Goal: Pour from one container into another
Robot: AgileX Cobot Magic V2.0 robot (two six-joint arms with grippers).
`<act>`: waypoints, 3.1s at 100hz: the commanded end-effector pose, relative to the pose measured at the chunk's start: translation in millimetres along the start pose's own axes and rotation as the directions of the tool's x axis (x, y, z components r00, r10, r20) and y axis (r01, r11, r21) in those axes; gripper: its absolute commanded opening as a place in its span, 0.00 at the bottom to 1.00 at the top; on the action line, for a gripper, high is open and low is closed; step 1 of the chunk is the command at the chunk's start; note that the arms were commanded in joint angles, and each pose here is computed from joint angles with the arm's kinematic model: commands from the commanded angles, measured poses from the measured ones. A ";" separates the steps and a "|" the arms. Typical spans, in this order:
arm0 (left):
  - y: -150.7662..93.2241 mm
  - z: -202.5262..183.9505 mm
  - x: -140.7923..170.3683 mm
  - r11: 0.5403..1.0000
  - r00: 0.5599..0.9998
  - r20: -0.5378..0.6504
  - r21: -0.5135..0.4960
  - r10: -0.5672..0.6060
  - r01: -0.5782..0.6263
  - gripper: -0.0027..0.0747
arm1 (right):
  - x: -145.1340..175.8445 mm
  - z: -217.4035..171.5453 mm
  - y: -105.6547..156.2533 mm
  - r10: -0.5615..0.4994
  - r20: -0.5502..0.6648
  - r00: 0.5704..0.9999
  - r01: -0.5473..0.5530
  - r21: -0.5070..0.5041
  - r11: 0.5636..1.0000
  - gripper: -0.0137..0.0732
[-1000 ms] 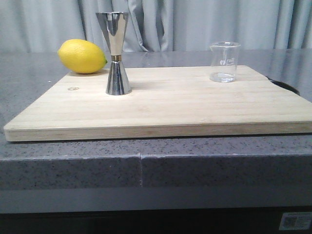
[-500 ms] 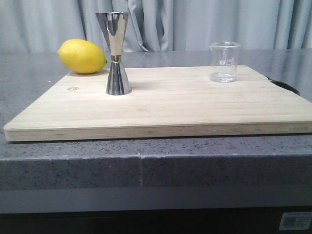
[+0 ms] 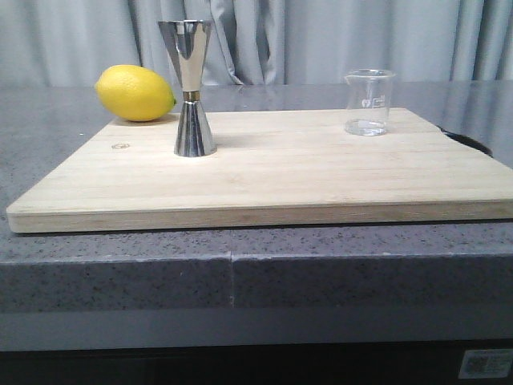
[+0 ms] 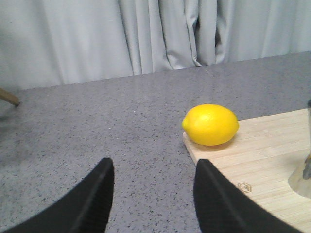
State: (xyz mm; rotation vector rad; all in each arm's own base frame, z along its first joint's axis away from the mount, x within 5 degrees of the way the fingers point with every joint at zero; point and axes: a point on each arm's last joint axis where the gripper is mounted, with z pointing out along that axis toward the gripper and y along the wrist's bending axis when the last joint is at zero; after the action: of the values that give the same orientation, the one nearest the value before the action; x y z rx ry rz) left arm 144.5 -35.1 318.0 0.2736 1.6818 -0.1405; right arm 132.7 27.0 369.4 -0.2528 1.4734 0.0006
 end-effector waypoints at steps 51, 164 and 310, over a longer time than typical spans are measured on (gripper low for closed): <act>-6.5 -3.8 -16.1 0.999 0.994 0.103 0.007 0.047 -0.048 0.09 | 10.6 -23.8 -2.1 -0.026 0.035 0.999 0.025 0.026 0.999 0.44; -5.2 -3.5 -16.9 0.998 0.992 0.112 -0.010 0.060 -0.060 0.02 | 10.1 -23.8 -0.6 -0.061 0.040 0.997 0.060 0.011 0.998 0.08; 6.8 13.0 -16.6 0.986 0.989 0.131 -0.157 0.075 -0.054 0.02 | 9.3 -24.3 9.4 -0.060 0.055 0.997 0.065 -0.099 0.993 0.08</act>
State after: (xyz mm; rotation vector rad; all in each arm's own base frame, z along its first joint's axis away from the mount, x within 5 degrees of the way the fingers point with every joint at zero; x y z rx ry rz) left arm 159.5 -35.8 321.1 0.2239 1.5970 -0.0174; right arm 109.2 32.2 347.5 -0.3869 1.4411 0.0497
